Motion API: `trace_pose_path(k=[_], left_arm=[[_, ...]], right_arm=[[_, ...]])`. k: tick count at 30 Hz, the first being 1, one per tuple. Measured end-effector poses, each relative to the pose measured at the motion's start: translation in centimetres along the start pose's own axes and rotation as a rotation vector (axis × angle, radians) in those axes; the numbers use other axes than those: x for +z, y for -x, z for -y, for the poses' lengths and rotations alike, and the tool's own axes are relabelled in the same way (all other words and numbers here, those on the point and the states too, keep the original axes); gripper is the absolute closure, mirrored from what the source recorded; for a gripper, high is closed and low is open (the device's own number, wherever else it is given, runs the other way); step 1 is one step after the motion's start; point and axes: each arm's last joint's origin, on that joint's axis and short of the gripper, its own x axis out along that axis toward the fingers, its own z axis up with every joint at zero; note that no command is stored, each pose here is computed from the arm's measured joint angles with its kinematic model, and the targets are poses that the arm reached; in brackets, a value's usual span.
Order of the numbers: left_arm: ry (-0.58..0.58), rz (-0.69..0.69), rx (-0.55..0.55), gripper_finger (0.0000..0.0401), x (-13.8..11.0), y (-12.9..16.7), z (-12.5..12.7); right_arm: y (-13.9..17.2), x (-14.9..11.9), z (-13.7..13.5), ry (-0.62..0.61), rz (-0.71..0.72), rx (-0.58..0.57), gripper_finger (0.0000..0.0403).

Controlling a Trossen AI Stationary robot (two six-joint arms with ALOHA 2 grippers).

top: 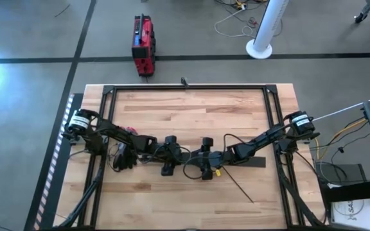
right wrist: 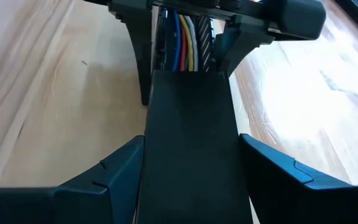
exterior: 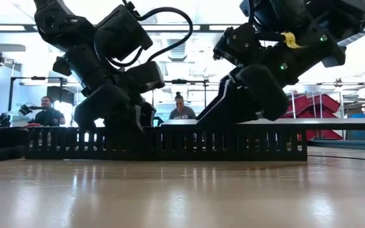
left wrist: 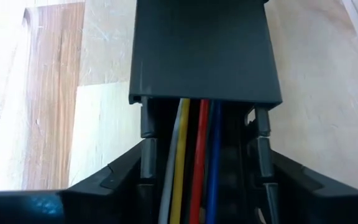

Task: Ziptie cables
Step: Close the black cable duct with the black cable duct cover

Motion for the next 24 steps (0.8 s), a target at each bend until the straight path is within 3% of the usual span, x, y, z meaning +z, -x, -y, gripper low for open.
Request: trace_pose_path(k=[17,24], left_arm=[[-0.022,-0.003,-0.003,0.0185,-0.1,0.0,0.0],[-0.022,-0.004,-0.005,0.0172,-0.1,0.0,0.0]], right_arm=[[-0.3,1.6,0.5,0.062,-0.092,0.008,0.0184],[-0.5,1.4,1.1,0.007,-0.108,0.015,0.0182]])
